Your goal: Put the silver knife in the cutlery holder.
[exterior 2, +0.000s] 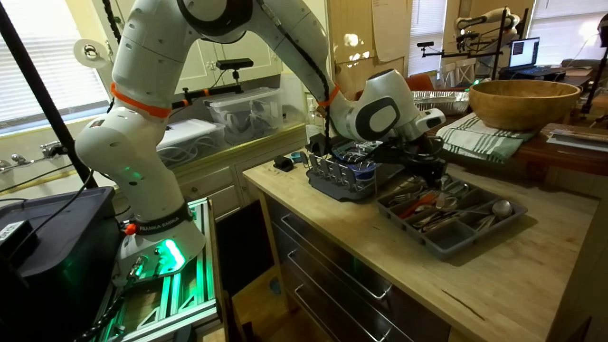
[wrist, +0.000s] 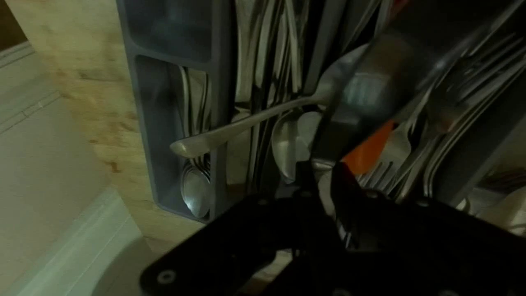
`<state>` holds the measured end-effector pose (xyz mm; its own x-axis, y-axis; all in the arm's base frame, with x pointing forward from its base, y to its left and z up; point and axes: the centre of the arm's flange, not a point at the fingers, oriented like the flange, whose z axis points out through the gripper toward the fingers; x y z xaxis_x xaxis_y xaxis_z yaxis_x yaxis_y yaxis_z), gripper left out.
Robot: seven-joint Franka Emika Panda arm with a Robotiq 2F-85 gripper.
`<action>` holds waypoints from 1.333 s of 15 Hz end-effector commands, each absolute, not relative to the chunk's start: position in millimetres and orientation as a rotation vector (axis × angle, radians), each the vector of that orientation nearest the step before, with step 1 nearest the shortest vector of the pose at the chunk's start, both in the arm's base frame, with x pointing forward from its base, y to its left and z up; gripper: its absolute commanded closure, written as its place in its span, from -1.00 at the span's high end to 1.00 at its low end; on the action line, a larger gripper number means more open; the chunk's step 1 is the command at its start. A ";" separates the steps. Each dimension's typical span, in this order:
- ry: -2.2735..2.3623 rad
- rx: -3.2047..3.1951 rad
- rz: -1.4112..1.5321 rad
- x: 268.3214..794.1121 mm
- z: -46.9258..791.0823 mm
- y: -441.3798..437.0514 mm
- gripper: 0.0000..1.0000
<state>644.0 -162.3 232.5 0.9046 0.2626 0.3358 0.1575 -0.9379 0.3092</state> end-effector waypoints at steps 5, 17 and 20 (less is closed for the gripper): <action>0.150 2.818 0.380 650.9 204.2 -214.1 -0.92; 0.088 2.840 0.255 651.3 191.9 -238.3 0.39; 0.080 2.832 0.249 651.7 193.7 -236.6 0.87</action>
<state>645.9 -235.5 195.5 0.9789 0.1071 0.1738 0.0500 -0.9511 0.3047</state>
